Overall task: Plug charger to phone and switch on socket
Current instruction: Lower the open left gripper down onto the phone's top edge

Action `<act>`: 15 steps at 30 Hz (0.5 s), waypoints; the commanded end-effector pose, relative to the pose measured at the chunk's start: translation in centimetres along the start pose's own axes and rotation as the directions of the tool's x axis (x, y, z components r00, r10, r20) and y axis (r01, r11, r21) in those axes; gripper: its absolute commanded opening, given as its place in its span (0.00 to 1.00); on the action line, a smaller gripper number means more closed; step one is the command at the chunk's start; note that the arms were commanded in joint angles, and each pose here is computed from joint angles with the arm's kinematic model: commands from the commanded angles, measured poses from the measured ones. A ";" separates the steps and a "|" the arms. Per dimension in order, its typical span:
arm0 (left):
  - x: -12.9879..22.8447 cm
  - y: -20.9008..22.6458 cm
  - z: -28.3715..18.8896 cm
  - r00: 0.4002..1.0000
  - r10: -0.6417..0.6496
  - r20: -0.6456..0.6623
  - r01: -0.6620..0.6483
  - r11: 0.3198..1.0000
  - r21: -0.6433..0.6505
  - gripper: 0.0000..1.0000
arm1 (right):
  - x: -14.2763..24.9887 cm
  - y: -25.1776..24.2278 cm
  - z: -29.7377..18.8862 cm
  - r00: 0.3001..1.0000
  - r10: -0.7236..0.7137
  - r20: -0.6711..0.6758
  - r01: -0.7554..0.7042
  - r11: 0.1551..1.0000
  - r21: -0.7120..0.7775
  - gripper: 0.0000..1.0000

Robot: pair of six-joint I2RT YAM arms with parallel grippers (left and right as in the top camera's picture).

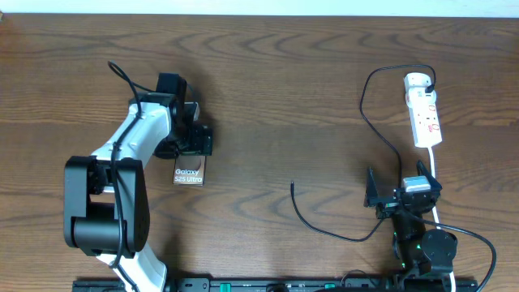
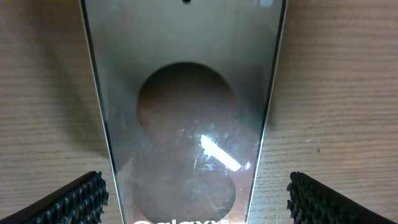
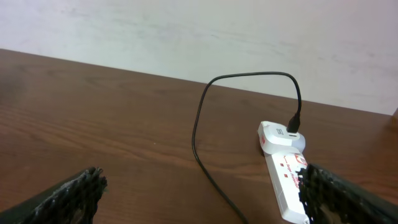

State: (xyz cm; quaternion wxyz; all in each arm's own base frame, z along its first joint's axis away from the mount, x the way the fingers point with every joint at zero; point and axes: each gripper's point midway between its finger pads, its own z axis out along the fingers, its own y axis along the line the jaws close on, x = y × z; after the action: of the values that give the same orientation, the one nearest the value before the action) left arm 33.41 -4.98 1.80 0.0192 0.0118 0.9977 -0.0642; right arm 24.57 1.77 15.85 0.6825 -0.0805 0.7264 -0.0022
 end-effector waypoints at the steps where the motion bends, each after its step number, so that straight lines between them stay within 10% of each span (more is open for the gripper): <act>1: 0.3 0.3 0.5 1.000 -0.005 -0.013 0.005 1.000 -0.011 0.93 | 0.1 0.1 0.0 1.000 -0.007 -0.004 0.007 1.000 -0.005 0.99; 15: 0.3 0.3 0.9 1.000 0.000 -0.004 0.000 1.000 -0.011 0.93 | 0.1 0.1 0.0 1.000 -0.007 -0.004 0.007 1.000 -0.005 0.99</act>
State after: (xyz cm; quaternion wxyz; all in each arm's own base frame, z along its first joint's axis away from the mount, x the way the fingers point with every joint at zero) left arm 33.72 -5.01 1.57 0.0283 0.0126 0.9974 -0.0648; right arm 24.57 1.77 15.84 0.6824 -0.0805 0.7266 -0.0022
